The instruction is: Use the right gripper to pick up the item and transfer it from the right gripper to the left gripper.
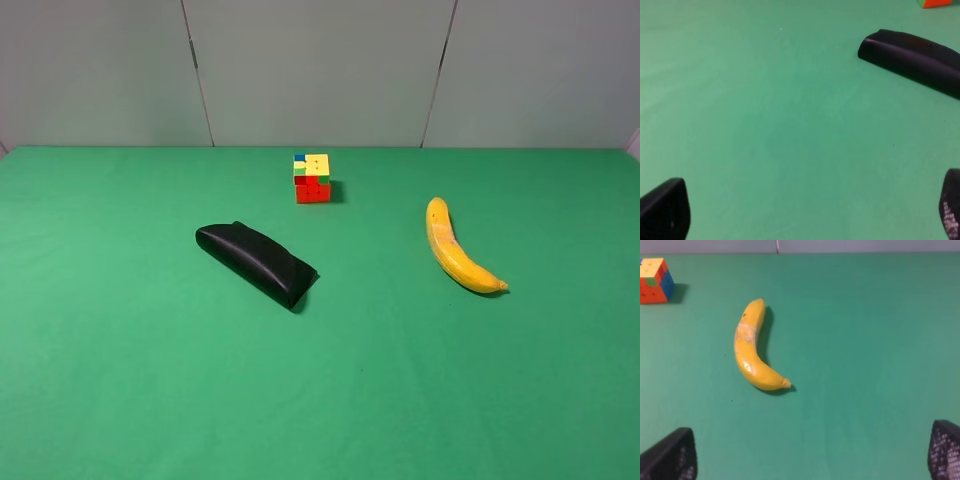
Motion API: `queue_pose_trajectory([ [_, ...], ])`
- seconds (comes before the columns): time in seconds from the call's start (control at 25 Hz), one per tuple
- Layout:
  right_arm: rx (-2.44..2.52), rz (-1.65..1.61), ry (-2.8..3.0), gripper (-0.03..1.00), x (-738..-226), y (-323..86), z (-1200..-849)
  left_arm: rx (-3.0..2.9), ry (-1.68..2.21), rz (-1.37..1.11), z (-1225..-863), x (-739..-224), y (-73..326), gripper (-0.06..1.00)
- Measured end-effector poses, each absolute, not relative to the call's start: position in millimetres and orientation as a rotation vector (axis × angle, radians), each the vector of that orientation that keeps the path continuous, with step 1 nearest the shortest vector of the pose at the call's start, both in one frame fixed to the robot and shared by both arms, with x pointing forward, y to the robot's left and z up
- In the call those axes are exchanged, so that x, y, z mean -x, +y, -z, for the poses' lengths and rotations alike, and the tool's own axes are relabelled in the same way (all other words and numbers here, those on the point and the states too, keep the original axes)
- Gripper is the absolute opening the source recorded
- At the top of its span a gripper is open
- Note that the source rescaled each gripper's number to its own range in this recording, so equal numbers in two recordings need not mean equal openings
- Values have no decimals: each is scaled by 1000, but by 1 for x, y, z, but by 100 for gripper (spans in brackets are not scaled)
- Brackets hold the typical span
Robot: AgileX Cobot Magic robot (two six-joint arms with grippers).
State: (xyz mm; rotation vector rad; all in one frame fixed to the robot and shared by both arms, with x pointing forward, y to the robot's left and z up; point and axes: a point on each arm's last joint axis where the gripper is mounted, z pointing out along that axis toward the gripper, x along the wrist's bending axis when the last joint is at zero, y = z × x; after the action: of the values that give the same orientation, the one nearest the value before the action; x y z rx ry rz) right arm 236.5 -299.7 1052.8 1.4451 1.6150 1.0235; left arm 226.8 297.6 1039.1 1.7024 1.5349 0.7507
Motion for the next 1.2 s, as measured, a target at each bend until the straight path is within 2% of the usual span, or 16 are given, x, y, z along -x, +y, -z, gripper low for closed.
queue_pose_trajectory([
  [1.2, -1451, -1048, 1622, 100, -236, -298, -1053, -1702, 1535, -751, -1039, -227, 298, 100],
])
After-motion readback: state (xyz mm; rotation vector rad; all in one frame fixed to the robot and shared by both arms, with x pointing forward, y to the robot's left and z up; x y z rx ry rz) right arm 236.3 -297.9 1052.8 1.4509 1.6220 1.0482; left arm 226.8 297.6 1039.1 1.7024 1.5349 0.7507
